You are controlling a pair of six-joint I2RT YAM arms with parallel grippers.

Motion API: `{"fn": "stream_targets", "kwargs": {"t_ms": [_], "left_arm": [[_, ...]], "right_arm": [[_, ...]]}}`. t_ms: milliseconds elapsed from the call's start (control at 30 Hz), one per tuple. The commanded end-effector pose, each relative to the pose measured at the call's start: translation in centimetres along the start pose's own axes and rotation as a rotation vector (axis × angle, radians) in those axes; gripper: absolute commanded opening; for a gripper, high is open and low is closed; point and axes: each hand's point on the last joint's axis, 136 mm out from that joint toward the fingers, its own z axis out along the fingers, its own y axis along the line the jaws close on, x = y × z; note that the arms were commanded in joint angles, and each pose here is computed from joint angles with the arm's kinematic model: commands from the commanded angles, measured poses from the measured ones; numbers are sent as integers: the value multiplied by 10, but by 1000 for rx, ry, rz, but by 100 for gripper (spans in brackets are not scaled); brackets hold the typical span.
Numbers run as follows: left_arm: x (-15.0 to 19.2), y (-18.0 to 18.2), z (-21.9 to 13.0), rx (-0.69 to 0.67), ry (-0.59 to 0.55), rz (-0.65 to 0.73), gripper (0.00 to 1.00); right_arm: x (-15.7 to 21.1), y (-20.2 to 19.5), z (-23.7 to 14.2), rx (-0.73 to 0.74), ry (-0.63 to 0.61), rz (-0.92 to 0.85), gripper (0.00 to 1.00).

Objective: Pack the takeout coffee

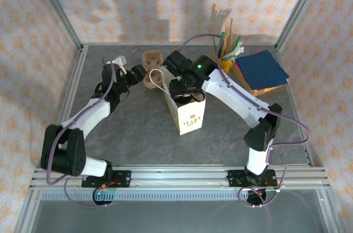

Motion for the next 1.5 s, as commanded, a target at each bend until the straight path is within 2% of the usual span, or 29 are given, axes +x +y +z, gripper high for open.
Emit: {"fn": "stream_targets", "kwargs": {"t_ms": [0, 367, 833, 1033, 1200, 1467], "left_arm": [[-8, -43, 17, 132, -8, 55, 66], [39, -79, 38, 194, 77, 62, 65], [65, -108, 39, 245, 121, 83, 65], [61, -103, 29, 217, 85, 70, 65], [56, -81, 29, 96, 45, 105, 66], [59, -62, 25, 7, 41, 162, 67]], "right_arm": [[-3, -2, 1, 6, 3, -21, 35], [-3, -16, 2, 20, 14, -19, 35], [16, -38, -3, 44, 36, 0, 35], [20, -39, -5, 37, 41, 9, 35], [33, -43, -3, 40, 68, 52, 34], [44, -47, -6, 34, 84, 95, 33]]}}
